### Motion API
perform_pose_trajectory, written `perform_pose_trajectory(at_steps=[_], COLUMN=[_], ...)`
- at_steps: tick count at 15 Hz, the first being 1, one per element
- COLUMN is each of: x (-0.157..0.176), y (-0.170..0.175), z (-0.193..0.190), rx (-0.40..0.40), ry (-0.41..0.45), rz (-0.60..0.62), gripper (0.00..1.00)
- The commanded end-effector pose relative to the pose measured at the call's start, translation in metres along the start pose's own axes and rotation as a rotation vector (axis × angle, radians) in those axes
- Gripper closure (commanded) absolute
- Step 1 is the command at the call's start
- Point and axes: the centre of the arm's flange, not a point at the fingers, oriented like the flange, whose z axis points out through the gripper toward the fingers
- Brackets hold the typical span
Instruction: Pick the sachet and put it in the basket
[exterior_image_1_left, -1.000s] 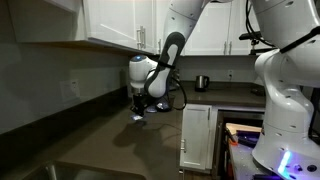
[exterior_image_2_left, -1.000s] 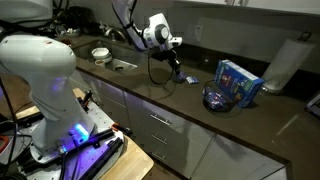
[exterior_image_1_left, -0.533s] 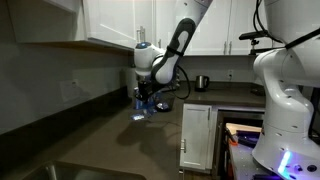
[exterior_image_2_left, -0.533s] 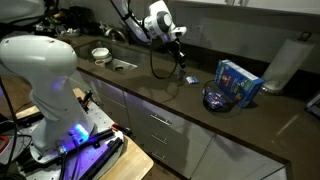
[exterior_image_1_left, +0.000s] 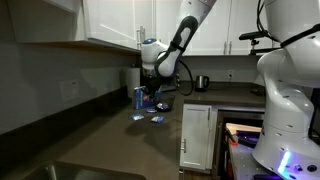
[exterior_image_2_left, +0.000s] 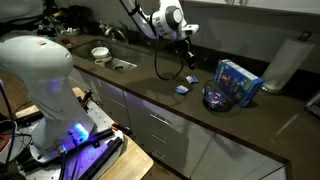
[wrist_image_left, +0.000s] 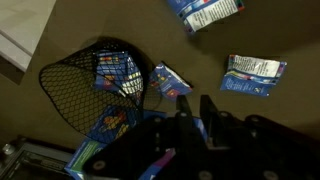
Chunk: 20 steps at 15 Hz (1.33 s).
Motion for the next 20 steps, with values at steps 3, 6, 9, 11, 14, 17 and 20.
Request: perform_pose_trajectory(at_steps=[3, 6, 9, 11, 14, 17, 20], x=[-0.03, -0.054, -0.073, -0.079, -0.083, -0.077, -0.068], y=[-0.027, -0.04, -0.045, -0.045, -0.039, -0.028, -0.022], z=[0.015, 0.027, 0.045, 0.061, 0.084, 0.103, 0.116], rx=[0.02, -0.023, -0.076, -0.089, -0.083, -0.059, -0.034], ry=[-0.085, -0.154, -0.172, -0.184, -0.213, -0.232, -0.244], rz=[-0.01, -0.048, -0.074, -0.074, -0.061, -0.026, 0.033], gripper=[0.37, 0.18, 0.01, 0.0, 0.0, 0.1, 0.4])
